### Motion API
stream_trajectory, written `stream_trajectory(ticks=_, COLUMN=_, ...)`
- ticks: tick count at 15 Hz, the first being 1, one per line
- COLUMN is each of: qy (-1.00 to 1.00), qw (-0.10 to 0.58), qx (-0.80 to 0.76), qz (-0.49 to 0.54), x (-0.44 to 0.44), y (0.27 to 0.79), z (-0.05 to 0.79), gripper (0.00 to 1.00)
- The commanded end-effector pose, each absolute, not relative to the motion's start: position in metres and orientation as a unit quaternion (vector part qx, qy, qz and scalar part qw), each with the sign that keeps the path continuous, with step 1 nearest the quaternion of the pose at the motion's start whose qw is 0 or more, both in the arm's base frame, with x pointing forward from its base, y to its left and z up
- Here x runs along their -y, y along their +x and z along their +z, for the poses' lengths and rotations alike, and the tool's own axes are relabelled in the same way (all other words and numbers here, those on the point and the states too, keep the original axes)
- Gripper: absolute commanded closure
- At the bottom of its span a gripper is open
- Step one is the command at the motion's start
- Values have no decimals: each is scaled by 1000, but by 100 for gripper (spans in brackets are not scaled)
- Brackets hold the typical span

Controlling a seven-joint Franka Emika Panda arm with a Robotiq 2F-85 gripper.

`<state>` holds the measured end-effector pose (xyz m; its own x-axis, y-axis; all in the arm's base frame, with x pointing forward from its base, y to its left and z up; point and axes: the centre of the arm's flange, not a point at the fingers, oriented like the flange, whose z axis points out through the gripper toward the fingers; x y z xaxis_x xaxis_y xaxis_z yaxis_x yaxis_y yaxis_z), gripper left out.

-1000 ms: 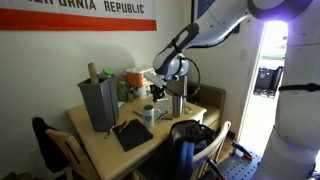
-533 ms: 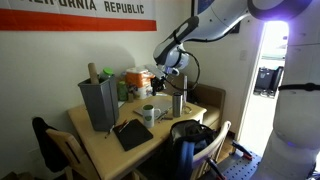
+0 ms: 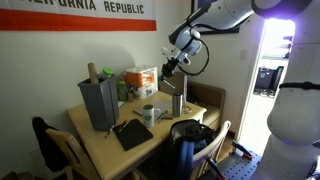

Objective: Put the pen in the silver cup

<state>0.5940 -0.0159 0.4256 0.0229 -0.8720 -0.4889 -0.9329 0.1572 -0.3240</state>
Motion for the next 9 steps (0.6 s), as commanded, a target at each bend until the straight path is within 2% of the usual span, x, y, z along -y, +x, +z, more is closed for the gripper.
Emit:
stream_trajectory(ticks=1, qy=-599, qw=345, qx=-718, qz=86, x=54, y=591, z=416, gripper=98)
stream_trajectory(ticks=9, qy=-532, qw=392, qx=-743, qz=102, x=88, y=589, z=409, gripper=98)
